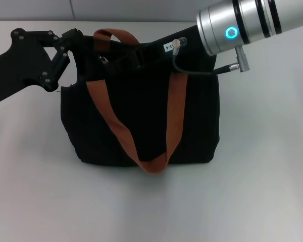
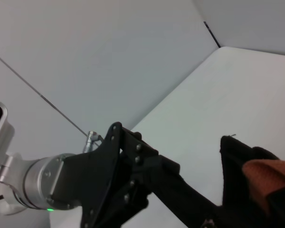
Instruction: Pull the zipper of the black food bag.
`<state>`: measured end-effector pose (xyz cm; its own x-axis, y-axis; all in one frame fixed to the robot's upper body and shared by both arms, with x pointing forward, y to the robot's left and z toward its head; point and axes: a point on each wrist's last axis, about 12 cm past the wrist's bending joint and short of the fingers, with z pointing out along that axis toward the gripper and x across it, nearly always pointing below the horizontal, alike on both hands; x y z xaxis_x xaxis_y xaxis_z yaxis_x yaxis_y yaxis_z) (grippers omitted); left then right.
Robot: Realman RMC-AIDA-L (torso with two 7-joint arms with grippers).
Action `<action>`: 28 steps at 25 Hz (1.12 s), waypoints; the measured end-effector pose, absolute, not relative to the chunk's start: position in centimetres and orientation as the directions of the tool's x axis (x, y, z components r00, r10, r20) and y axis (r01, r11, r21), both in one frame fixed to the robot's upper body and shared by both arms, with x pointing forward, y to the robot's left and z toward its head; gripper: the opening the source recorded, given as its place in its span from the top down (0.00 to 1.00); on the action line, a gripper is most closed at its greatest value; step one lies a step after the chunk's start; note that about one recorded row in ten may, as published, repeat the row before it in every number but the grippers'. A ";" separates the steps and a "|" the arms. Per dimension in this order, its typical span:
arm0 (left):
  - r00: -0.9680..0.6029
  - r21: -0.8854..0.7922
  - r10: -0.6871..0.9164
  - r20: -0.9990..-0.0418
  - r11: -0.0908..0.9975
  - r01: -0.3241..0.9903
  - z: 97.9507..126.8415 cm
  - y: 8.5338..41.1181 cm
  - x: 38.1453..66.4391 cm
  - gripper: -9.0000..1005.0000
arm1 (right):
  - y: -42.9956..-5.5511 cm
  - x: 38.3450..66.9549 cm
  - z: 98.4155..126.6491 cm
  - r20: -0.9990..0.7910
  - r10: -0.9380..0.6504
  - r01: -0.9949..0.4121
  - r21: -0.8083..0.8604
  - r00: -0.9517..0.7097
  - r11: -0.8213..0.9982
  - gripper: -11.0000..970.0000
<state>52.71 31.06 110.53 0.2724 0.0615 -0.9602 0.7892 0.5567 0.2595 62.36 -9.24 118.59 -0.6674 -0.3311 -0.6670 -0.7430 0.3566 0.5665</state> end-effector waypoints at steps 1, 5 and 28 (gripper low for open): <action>0.272 0.259 0.061 -0.960 0.557 0.789 110.5 31.1 52.7 0.90 | -9.3 62.4 118.6 -0.665 -0.334 -0.743 0.564 -0.668 0.362 0.99; 0.274 0.258 0.059 -0.960 0.562 0.786 110.5 31.1 52.7 0.89 | -9.2 62.4 118.9 -0.658 -0.350 -0.743 0.550 -0.667 0.382 0.99; 0.277 0.251 0.051 -0.959 0.602 0.758 110.5 31.8 52.5 0.88 | -12.9 61.7 121.0 -0.633 -0.360 -0.698 0.430 -0.685 0.573 0.99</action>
